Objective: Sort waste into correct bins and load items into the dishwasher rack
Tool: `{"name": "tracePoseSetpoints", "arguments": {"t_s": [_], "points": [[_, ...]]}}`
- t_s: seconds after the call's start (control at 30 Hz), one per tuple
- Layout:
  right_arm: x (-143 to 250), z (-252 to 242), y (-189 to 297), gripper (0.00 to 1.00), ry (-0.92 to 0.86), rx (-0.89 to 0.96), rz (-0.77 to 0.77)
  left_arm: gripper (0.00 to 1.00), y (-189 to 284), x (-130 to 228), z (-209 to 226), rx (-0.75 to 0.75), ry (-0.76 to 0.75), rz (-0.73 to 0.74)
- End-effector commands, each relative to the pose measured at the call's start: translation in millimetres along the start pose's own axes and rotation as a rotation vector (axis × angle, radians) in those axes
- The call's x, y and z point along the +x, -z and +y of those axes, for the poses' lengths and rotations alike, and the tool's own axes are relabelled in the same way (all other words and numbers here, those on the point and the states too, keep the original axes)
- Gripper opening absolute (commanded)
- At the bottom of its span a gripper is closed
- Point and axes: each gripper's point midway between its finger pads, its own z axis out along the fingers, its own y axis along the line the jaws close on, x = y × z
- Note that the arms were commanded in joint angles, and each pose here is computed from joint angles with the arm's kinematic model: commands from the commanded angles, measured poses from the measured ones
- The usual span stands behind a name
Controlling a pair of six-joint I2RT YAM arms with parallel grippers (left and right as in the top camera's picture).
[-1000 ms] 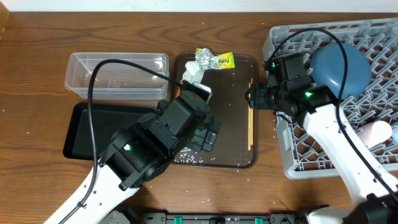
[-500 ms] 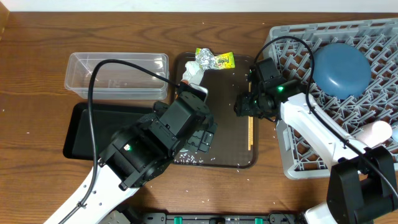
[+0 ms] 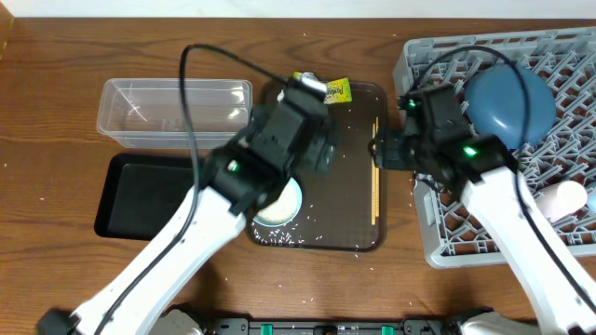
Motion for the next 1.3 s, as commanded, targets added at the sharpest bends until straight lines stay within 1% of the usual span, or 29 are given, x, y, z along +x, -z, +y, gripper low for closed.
{"name": "tracePoseSetpoints", "arguments": {"t_s": [0.0, 0.07, 0.13, 0.23, 0.43, 0.57, 0.8, 0.83, 0.9, 1.0, 1.07, 1.1, 1.27], "points": [[-7, -16, 28, 0.69, -0.042, 0.061, -0.074, 0.98, -35, -2, 13, 0.004, -0.052, 0.024], [-3, -24, 42, 0.73, -0.078, 0.086, -0.088, 0.98, -62, -2, 17, 0.038, -0.056, 0.036], [2, -29, 52, 0.73, -0.090, 0.093, -0.089, 0.98, -87, -2, 22, 0.060, -0.071, 0.035], [8, -38, 63, 0.75, -0.113, 0.108, -0.084, 0.98, -127, -9, 27, 0.089, -0.130, -0.012], [16, -46, 66, 0.75, -0.132, 0.129, -0.058, 0.98, -187, -9, 24, 0.096, -0.264, -0.082], [15, -47, 66, 0.75, -0.132, 0.135, -0.063, 0.98, -219, -5, 23, 0.080, -0.265, -0.121], [15, -47, 66, 0.75, -0.132, 0.136, -0.062, 0.99, -266, 13, 28, 0.058, -0.253, -0.151], [15, -47, 66, 0.75, -0.132, 0.135, -0.063, 0.96, -270, 16, 29, 0.057, -0.251, -0.153], [15, -47, 66, 0.75, -0.132, 0.136, -0.062, 0.89, -278, 20, 29, 0.055, -0.250, -0.158], [16, -47, 65, 0.75, -0.132, 0.138, -0.055, 0.72, -282, 23, 30, 0.055, -0.248, -0.154], [16, -47, 64, 0.74, -0.133, 0.140, -0.051, 0.55, -282, 22, 29, 0.057, -0.244, -0.157], [17, -47, 63, 0.75, -0.133, 0.141, -0.049, 0.50, -282, 22, 29, 0.060, -0.240, -0.157], [17, -48, 61, 0.74, -0.133, 0.144, -0.041, 0.06, -274, 18, 28, 0.073, -0.136, -0.150]]}}
